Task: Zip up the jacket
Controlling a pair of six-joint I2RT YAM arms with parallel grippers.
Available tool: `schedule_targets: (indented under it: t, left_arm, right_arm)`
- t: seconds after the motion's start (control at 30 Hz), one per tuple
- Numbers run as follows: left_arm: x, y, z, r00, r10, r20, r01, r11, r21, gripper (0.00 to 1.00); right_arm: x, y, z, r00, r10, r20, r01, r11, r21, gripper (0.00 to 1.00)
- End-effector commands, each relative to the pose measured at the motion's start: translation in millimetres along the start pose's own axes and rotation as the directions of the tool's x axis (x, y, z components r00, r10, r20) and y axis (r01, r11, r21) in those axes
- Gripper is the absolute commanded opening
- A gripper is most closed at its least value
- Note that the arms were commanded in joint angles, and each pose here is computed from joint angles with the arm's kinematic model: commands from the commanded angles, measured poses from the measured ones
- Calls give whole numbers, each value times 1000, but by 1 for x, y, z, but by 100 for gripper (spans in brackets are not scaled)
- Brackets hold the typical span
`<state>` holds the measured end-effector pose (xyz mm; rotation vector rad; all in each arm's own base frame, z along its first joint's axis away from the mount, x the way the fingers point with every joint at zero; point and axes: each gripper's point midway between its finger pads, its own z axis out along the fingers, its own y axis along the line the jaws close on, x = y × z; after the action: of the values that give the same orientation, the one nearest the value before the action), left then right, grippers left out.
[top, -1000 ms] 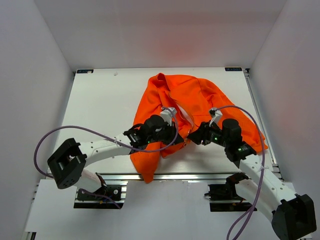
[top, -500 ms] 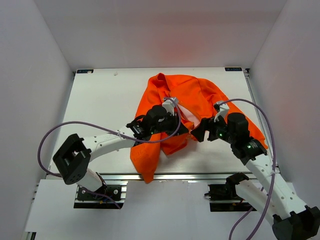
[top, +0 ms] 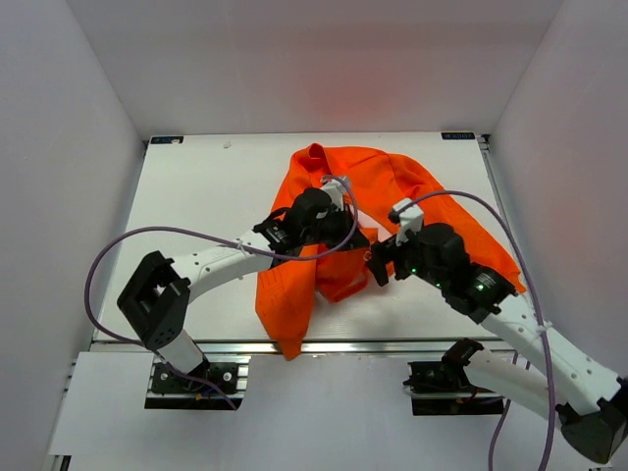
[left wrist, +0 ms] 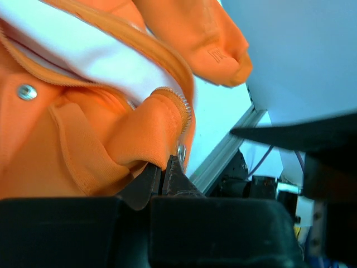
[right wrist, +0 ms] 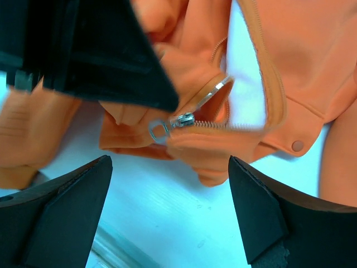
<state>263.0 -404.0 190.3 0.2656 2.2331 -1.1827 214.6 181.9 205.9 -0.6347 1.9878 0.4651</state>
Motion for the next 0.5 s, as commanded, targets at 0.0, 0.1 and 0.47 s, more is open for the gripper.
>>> schedule_targets:
  t: [0.0,0.1,0.47]
  left_arm:
    - [-22,-1,-3,1000,-2,2,2,1000,18,0]
    - [-32,9,-3,1000,-13,-20,13,1000,-5,0]
    - [-23,10,2,997,-26,-77,27,1000,14,0]
  right_arm:
    - [-18,-3,16,992,-117,40,112,988,105,89]
    - [-32,0,27,973,-229,36,222,966,134,89]
    - [-35,7,37,928,-372,26,359,908,214,84]
